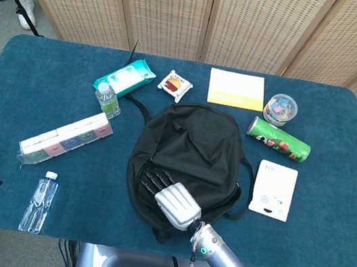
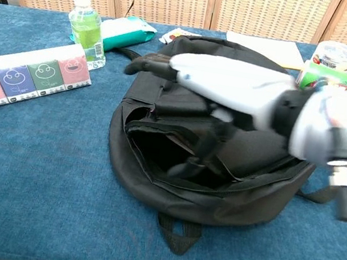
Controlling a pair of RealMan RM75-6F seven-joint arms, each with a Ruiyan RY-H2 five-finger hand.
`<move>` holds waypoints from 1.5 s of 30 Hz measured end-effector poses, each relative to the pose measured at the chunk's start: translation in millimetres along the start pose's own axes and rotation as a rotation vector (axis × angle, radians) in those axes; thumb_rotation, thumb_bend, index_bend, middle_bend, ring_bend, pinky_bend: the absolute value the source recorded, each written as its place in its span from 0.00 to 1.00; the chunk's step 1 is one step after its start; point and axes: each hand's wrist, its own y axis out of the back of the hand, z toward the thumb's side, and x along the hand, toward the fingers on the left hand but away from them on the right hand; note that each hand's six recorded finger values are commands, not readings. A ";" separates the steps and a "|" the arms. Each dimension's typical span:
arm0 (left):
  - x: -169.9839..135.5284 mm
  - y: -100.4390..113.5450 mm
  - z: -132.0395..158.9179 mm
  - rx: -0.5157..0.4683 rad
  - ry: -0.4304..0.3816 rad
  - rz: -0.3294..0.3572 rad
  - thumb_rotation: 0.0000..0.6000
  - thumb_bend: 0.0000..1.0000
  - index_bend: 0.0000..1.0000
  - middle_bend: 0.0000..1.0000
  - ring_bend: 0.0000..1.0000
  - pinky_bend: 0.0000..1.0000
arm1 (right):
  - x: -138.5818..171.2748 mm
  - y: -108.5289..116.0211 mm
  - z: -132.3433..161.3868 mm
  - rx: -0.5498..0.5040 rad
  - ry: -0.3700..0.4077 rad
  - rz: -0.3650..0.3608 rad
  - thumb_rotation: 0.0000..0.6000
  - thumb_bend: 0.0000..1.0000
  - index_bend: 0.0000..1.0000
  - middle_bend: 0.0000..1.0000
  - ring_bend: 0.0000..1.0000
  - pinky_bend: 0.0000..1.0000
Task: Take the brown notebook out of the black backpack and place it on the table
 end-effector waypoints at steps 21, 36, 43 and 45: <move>-2.1 -0.3 3.3 -0.006 -0.008 -0.002 1.00 0.03 0.00 0.00 0.00 0.00 | 0.2 5.5 -38.5 0.389 -0.212 -0.068 1.00 0.01 0.24 0.25 0.27 0.41; 5.3 -8.2 21.0 -0.013 -0.088 -0.030 1.00 0.06 0.00 0.00 0.00 0.00 | -5.1 33.4 -66.6 0.179 -0.187 -0.223 1.00 0.65 0.69 0.70 0.73 0.70; 21.7 -18.2 59.8 -0.039 -0.277 -0.068 1.00 0.10 0.00 0.00 0.00 0.00 | -23.3 78.8 -83.3 0.176 -0.209 -0.274 1.00 0.65 0.69 0.70 0.73 0.70; 25.4 -21.6 72.2 -0.047 -0.330 -0.080 1.00 0.12 0.00 0.00 0.00 0.00 | -25.6 83.5 -84.4 0.187 -0.213 -0.276 1.00 0.65 0.69 0.70 0.73 0.70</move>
